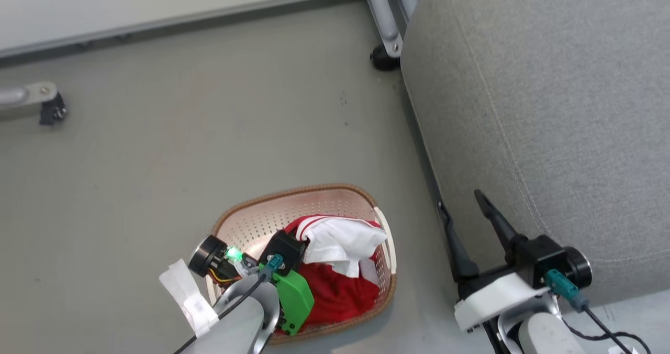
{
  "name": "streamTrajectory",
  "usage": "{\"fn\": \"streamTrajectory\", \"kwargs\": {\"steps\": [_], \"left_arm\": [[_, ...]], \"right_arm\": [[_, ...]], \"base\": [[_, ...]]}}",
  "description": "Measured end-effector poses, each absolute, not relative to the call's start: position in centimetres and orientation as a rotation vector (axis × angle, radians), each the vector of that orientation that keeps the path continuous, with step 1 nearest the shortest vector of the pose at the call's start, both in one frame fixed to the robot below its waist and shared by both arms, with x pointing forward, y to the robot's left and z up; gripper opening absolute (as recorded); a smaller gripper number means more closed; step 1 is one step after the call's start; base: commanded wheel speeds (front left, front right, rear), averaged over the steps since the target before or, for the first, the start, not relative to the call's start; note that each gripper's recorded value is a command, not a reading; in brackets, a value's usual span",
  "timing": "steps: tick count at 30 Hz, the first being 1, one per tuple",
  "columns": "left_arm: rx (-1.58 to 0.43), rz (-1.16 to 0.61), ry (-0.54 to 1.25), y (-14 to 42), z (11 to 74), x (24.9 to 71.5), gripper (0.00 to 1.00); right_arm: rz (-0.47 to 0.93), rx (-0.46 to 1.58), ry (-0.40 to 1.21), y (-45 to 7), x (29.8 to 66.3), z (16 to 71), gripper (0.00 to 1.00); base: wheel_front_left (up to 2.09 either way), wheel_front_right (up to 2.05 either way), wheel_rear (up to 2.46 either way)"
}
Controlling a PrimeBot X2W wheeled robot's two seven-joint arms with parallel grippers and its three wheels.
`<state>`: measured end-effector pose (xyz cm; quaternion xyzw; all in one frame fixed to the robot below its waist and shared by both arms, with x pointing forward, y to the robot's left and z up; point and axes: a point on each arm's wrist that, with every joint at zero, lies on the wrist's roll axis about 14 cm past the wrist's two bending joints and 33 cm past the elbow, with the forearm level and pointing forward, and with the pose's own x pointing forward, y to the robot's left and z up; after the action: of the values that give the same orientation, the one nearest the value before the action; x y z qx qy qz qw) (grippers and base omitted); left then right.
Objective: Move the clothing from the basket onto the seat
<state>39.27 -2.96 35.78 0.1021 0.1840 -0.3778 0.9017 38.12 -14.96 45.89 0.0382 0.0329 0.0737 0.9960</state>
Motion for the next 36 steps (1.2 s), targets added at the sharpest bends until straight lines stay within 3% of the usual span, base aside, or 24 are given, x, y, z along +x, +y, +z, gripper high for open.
{"fn": "streamTrajectory", "kwargs": {"steps": [17,36], "left_arm": [[0.036,-0.674,-0.157,-3.7,55.6,39.1,0.0],[0.062,-0.764,-0.399,-6.4,65.0,35.9,0.0]], "right_arm": [[0.28,0.086,-0.087,-10.6,33.4,51.0,1.0],[0.442,0.115,-0.085,-5.7,33.2,51.4,1.0]], "base": [[0.0,0.0,0.0],[0.0,0.0,0.0]]}}
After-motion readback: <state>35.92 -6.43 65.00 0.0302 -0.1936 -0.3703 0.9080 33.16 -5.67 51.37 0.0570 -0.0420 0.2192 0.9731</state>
